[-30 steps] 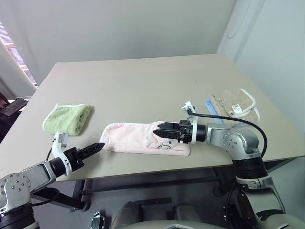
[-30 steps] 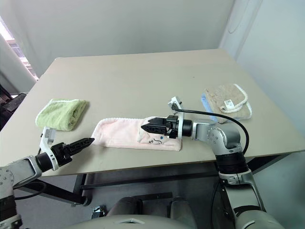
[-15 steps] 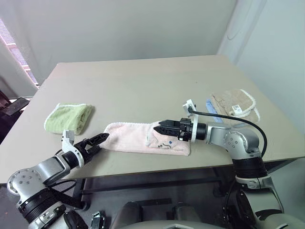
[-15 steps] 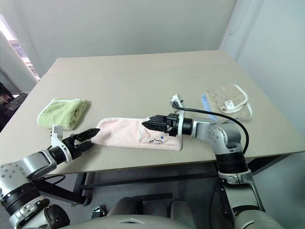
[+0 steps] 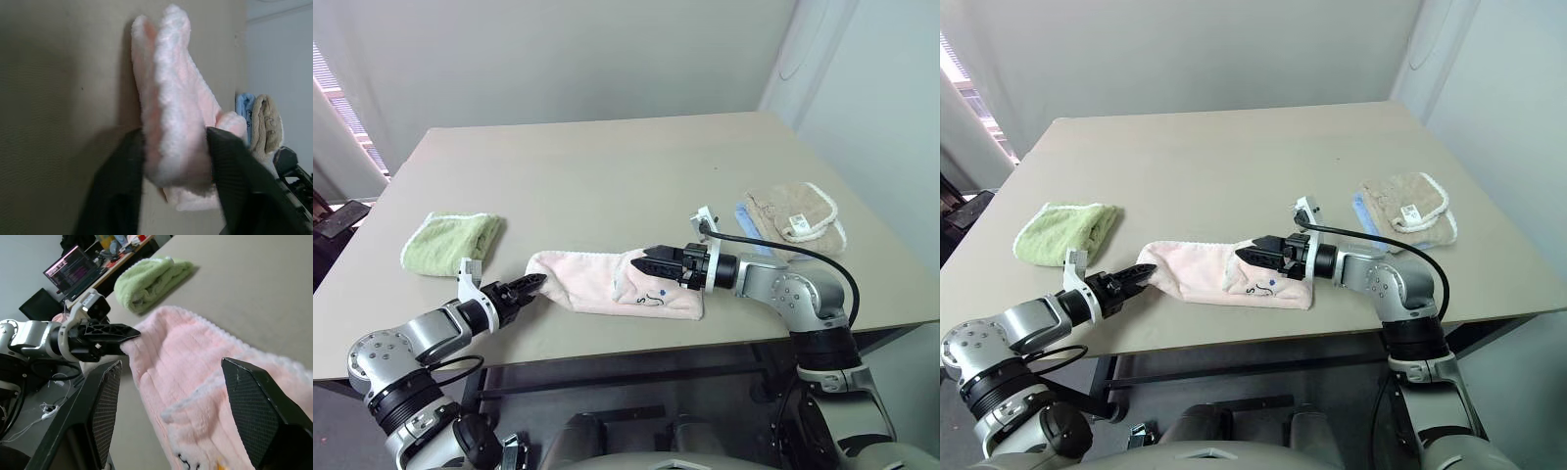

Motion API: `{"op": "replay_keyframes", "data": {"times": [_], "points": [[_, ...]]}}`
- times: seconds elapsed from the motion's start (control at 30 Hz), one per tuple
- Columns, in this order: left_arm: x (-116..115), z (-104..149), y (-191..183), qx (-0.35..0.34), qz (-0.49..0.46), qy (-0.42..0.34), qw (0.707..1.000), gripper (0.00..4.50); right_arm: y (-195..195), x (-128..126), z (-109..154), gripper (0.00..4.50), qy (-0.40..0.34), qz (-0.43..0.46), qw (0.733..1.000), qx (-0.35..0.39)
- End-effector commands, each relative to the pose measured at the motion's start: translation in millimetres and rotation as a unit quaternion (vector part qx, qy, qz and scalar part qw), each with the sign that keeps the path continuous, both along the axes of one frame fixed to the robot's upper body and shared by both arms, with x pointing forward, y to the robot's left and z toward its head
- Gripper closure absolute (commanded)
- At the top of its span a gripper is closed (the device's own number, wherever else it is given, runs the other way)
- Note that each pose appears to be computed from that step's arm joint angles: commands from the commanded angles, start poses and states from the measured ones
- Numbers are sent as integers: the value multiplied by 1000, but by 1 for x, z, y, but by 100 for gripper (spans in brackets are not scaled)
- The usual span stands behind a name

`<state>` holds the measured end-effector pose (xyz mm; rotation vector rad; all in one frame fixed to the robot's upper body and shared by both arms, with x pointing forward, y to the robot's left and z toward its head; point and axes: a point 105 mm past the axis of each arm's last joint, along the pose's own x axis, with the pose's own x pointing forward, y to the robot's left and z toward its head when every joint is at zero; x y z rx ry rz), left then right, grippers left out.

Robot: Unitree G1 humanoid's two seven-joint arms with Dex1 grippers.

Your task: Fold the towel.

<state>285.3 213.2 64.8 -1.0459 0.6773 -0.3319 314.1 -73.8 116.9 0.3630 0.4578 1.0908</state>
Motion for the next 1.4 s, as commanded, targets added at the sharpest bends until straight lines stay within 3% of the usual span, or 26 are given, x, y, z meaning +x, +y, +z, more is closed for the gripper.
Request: {"op": "replay_keyframes", "data": {"times": [0.03,0.1,0.2,0.4,0.5,0.83,1.13,1.4], "points": [[3,17,4,0,-5,-35,999,398,-2,4,15,110,-31,-8,999,8],[4,17,5,6,-6,-35,999,448,-3,5,15,110,-32,-12,999,9],[6,23,3,10,-11,-53,999,448,-6,5,13,110,-42,-14,999,4],[9,35,2,89,-49,-88,991,448,-19,-2,20,110,-64,-11,998,11],[12,52,0,104,-78,-127,983,448,-29,-4,26,110,-73,-12,997,17],[33,109,-59,138,-260,-273,916,448,-86,-13,24,110,-81,-66,994,-30],[52,104,-153,109,-419,-322,842,448,-111,-23,13,110,-75,-129,987,-64],[31,80,-215,79,-533,-323,778,448,-118,-34,6,110,-68,-171,980,-78]]}}
